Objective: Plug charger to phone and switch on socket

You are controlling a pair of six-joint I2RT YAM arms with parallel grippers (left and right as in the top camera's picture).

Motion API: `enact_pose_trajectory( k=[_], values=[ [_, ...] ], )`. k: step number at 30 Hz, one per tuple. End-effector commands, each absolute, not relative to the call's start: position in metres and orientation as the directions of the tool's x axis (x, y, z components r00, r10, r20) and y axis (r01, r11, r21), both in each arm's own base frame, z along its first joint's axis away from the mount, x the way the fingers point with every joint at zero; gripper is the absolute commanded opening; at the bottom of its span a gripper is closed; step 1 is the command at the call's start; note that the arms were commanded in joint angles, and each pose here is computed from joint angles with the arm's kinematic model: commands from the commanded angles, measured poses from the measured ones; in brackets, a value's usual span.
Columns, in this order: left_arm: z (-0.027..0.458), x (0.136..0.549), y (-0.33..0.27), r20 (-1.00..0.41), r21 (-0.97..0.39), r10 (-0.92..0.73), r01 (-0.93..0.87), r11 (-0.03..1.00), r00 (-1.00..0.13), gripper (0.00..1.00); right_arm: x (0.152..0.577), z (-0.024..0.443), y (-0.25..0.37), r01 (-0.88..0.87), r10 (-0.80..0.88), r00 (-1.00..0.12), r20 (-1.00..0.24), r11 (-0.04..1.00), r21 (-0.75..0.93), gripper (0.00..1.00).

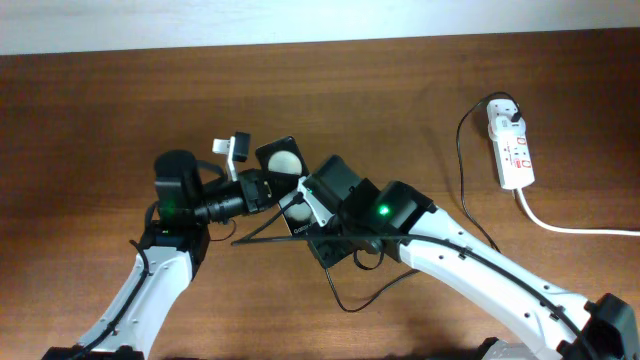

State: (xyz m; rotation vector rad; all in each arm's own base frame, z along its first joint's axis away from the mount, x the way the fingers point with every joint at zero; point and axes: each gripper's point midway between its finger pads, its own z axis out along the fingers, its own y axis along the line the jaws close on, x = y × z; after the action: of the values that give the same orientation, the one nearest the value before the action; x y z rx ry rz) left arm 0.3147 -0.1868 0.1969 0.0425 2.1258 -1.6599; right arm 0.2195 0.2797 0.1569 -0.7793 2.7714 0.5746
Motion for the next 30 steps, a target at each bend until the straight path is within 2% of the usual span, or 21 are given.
enact_pose_trajectory(
  k=[1,2,5,6,9,10,12,16,21,23,24,25,26,30],
  values=[
    [0.202,0.287,-0.204,-0.344,-0.928,-0.117,0.319,0.191,-0.932,0.0,0.232,0.175,0.282,-0.538,-0.437,-0.83,-0.346,0.792,0.291,0.18],
    [0.202,0.287,-0.204,-0.344,-0.928,-0.117,0.319,0.191,-0.932,0.04,0.23,0.174,0.28,-0.535,-0.439,-0.833,-0.336,0.794,0.289,0.22],
    [0.202,0.287,-0.204,-0.343,-0.929,-0.117,0.318,0.191,-0.932,0.06,0.229,0.177,0.279,-0.535,-0.44,-0.833,-0.336,0.794,0.288,0.31],
    [0.202,0.287,-0.204,-0.344,-0.928,-0.121,0.318,0.194,-0.931,0.12,0.225,0.182,0.275,-0.554,-0.461,-0.821,-0.336,0.784,0.278,0.31],
    [0.201,0.289,-0.203,-0.345,-0.927,-0.13,0.316,0.203,-0.93,0.06,0.223,0.208,0.244,-0.538,-0.462,-0.817,-0.345,0.827,0.166,0.32],
    [0.201,0.289,-0.203,-0.345,-0.927,-0.13,0.316,0.203,-0.929,0.07,0.224,0.215,0.237,-0.53,-0.459,-0.815,-0.355,0.837,0.135,0.32],
    [0.201,0.29,-0.203,-0.346,-0.927,-0.131,0.316,0.204,-0.929,0.08,0.223,0.234,0.221,-0.517,-0.45,-0.806,-0.384,0.852,0.087,0.43],
    [0.2,0.294,-0.202,-0.284,-0.946,-0.164,0.249,0.208,-0.945,0.02,0.212,0.259,0.21,-0.519,-0.424,-0.785,-0.451,0.848,0.106,0.49],
    [0.225,0.312,-0.201,-0.274,-0.957,-0.256,0.236,0.168,-0.927,0.0,0.194,0.322,0.167,-0.49,-0.318,-0.678,-0.663,0.867,0.085,0.5],
    [0.247,0.321,-0.202,-0.324,-0.944,-0.273,0.29,0.157,-0.906,0.0,0.186,0.35,0.149,-0.476,-0.251,-0.61,-0.752,0.875,0.094,0.6],
    [0.259,0.325,-0.204,-0.352,-0.935,-0.281,0.319,0.156,-0.893,0.0,0.18,0.364,0.139,-0.468,-0.212,-0.57,-0.794,0.878,0.102,0.73],
    [0.27,0.33,-0.207,-0.375,-0.926,-0.29,0.343,0.157,-0.88,0.0,0.177,0.373,0.132,-0.463,-0.186,-0.543,-0.819,0.88,0.107,0.78],
    [0.285,0.336,-0.211,-0.404,-0.914,-0.309,0.371,0.162,-0.861,0.0,0.171,0.382,0.122,-0.454,-0.158,-0.514,-0.843,0.884,0.111,0.89],
    [0.305,0.352,-0.228,-0.427,-0.902,-0.357,0.365,0.229,-0.831,0.01,0.161,0.39,0.109,-0.449,-0.128,-0.483,-0.866,0.886,0.119,1.0]
  ],
)
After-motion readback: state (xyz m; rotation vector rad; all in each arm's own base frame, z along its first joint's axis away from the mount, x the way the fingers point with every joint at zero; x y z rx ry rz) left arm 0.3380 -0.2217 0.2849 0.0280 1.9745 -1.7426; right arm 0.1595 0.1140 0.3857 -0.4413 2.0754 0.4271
